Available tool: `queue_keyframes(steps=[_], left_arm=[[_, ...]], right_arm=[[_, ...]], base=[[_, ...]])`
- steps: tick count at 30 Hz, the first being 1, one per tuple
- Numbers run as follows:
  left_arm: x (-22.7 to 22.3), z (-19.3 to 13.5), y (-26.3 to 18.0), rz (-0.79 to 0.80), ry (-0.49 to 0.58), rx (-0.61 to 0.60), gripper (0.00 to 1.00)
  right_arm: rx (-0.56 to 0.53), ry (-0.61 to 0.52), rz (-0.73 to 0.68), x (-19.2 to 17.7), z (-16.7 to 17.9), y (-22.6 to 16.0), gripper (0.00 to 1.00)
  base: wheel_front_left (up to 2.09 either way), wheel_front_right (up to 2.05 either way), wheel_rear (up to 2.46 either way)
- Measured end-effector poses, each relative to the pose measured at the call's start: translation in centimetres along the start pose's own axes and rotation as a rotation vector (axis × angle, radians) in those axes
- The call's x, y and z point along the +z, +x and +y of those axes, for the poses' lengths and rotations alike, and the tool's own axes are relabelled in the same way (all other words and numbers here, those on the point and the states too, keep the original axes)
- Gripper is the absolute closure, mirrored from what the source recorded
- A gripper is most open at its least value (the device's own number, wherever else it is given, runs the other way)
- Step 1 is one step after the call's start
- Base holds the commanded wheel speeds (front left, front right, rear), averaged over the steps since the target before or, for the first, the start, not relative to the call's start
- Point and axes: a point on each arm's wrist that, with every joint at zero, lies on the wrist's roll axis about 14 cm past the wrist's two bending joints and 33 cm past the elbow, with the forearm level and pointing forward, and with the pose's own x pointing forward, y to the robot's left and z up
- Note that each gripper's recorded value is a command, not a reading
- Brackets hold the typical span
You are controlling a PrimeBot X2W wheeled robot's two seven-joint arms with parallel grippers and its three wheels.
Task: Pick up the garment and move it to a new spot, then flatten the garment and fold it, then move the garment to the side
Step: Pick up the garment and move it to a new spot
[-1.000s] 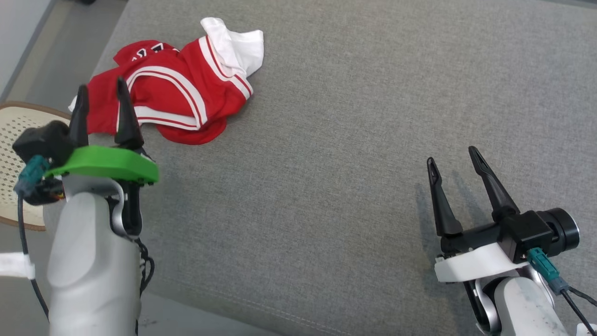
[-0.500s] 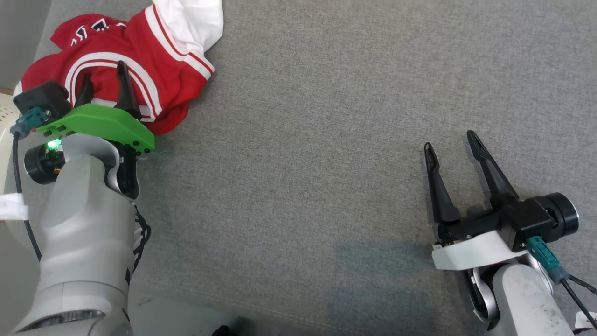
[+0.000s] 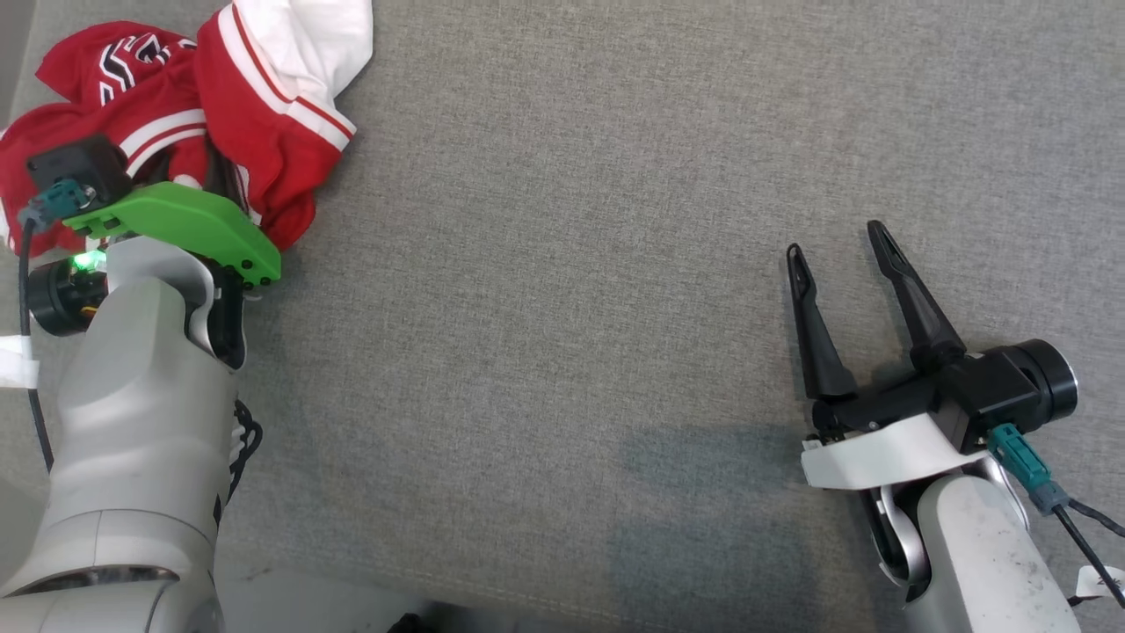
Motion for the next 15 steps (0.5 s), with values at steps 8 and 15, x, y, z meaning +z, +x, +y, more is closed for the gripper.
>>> queue_keyframes(steps=[8, 15], left_arm=[[3.5, -0.5, -1.6, -0.119, 0.042, -0.057, 1.00], [7.7, -2.1, -4.3, -0.273, 0.050, -0.134, 1.00]], right_arm=[[-0.013, 0.041, -0.050, 2.6, 0.2, -0.5, 0.00], [-0.016, 0.066, -0.101, 5.3, 0.8, -1.7, 0.00]], base=[[0.00, 0.00, 0.00], [0.00, 0.00, 0.00]])
